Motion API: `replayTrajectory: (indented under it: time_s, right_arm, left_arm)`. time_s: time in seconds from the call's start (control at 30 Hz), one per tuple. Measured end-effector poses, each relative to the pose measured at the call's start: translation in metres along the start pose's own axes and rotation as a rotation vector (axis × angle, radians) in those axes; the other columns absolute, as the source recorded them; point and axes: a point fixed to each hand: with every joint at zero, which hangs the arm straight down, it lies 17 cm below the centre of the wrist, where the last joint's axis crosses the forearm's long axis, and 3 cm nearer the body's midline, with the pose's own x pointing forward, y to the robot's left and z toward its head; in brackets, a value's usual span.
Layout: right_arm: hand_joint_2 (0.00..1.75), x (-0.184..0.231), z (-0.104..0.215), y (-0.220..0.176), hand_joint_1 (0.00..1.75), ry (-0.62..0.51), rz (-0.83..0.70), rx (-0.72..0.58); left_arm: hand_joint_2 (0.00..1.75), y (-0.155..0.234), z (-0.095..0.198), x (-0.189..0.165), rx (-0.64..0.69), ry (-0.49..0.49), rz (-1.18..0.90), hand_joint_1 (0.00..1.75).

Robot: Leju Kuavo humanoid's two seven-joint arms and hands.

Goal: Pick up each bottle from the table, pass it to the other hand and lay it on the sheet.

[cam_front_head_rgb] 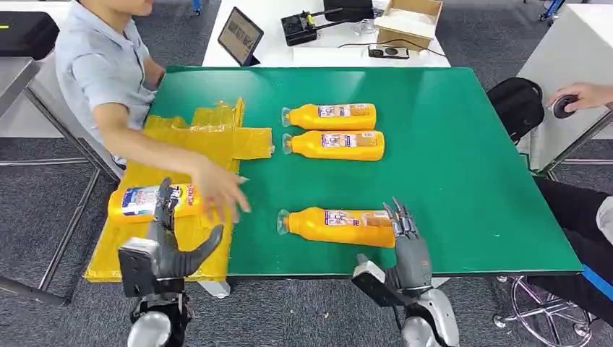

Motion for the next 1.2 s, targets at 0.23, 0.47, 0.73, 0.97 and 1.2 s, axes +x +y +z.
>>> replayTrajectory:
  time_s: [0.23,0.47,0.73,0.97,1.2]
  right_arm:
    - [1.75,-0.024,-0.007,0.03,0.0,0.082,0.045,0.106]
    - [1.75,-0.027,-0.032,0.036,0.0,0.092,0.083,0.12]
    - [1.75,-0.034,-0.056,0.042,0.0,0.141,0.158,0.151]
    - [1.75,-0.039,-0.067,0.066,0.0,0.214,0.19,0.259]
    - [1.75,-0.042,-0.078,0.086,1.47,0.268,0.227,0.379]
  left_arm:
    - [1.75,-0.018,-0.001,0.007,-0.041,0.005,0.025,0.0]
    - [1.75,-0.031,-0.005,0.013,-0.079,-0.001,0.055,0.0]
    - [1.75,-0.034,-0.011,0.011,-0.078,0.002,0.01,0.0]
    - [1.75,-0.038,-0.01,-0.004,-0.097,0.069,0.024,0.0]
    - [1.75,-0.052,-0.008,-0.027,-0.157,0.208,0.146,0.0]
